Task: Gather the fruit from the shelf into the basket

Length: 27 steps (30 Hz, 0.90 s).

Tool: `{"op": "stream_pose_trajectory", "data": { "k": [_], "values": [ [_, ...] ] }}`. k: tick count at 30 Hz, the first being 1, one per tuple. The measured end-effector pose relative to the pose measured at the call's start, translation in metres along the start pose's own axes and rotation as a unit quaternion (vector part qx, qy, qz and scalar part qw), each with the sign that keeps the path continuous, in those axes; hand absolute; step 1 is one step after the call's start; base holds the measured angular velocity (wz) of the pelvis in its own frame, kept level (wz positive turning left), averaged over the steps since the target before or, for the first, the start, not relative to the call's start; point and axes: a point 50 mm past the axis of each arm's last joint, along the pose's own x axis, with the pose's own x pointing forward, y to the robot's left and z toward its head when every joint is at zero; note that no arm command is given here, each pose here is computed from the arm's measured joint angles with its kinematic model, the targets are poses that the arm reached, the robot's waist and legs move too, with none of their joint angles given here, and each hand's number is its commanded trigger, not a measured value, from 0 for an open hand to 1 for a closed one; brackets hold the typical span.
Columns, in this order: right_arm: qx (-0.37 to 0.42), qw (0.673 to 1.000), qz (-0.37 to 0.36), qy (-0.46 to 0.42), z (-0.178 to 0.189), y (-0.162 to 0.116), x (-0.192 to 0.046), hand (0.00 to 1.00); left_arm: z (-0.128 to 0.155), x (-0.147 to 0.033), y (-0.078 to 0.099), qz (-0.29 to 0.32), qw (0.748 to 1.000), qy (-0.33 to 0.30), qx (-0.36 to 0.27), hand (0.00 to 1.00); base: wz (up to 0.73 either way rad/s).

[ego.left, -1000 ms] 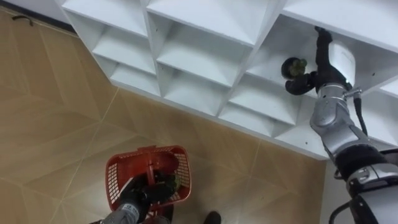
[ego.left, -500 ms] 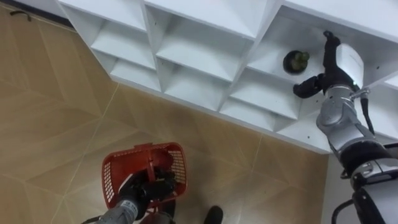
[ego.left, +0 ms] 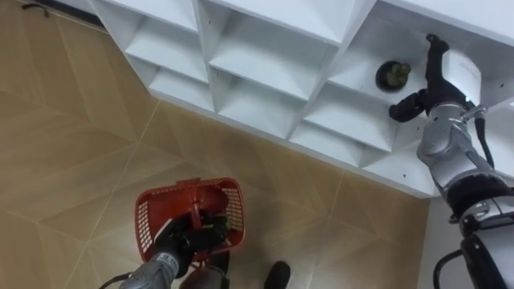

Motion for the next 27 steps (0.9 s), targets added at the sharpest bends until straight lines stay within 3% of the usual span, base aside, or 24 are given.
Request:
{"op": "stream_pose_trajectory", "data": {
  "k": [27],
  "values": [
    [-0.014,1.000,-0.012,-0.017,0.0080,-0.0051,0.0039,0.00,-0.0005,0.0004,-0.0034,-0.014,1.000,0.000,-0.002,1.00,0.00]
  ]
}}
